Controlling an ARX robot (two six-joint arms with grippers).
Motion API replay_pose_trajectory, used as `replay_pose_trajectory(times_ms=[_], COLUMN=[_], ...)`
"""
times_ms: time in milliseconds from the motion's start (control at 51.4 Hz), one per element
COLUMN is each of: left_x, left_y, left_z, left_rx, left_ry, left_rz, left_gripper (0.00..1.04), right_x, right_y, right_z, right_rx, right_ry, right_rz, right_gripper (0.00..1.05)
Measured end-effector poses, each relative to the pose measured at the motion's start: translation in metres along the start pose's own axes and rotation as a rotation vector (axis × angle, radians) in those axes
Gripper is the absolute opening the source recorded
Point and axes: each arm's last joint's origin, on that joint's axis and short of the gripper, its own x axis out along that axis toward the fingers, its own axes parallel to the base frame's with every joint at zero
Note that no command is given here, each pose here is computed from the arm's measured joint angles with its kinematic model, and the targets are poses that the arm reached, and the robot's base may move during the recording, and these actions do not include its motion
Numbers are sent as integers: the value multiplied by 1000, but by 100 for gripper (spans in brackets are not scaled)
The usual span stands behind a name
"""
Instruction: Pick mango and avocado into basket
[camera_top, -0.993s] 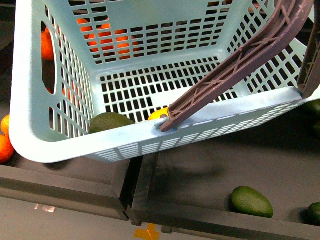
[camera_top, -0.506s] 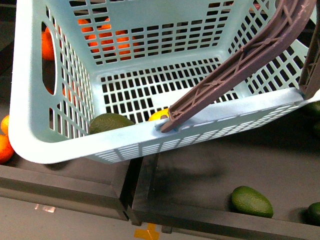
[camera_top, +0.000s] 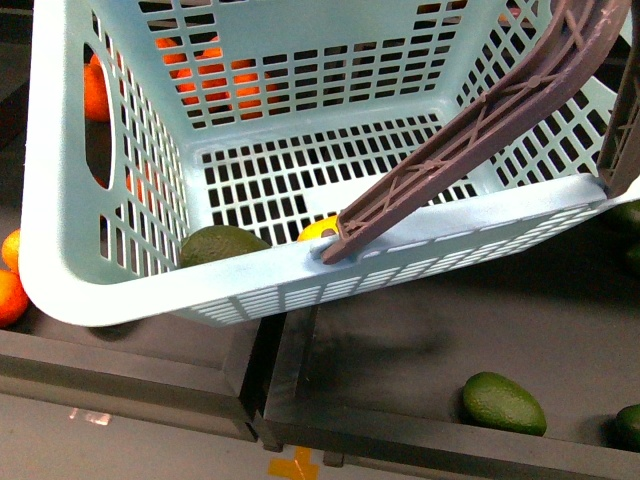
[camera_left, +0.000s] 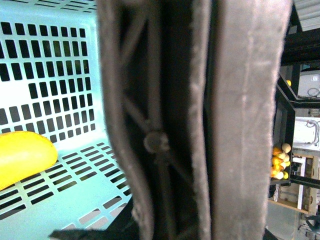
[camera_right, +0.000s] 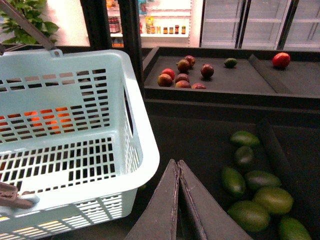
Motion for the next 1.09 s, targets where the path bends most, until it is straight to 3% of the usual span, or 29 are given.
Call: replay_pose_trajectory(times_ms=[623, 662, 935, 1090], left_x=[0, 0, 0, 0], left_y=[0, 0, 0, 0], left_z=[0, 0, 0, 0], left_rx=[0, -2, 0, 0], left_ry=[0, 0, 0, 0], left_rz=[0, 0, 0, 0], left_gripper=[15, 15, 15, 15], right_x=[-18, -18, -18, -18], right_y=[0, 0, 0, 0], right_z=[-3, -3, -3, -3], right_rx=[0, 0, 0, 0], right_ry=[6, 6, 5, 5], right_rz=[0, 0, 0, 0], right_gripper=[2, 6, 58, 93])
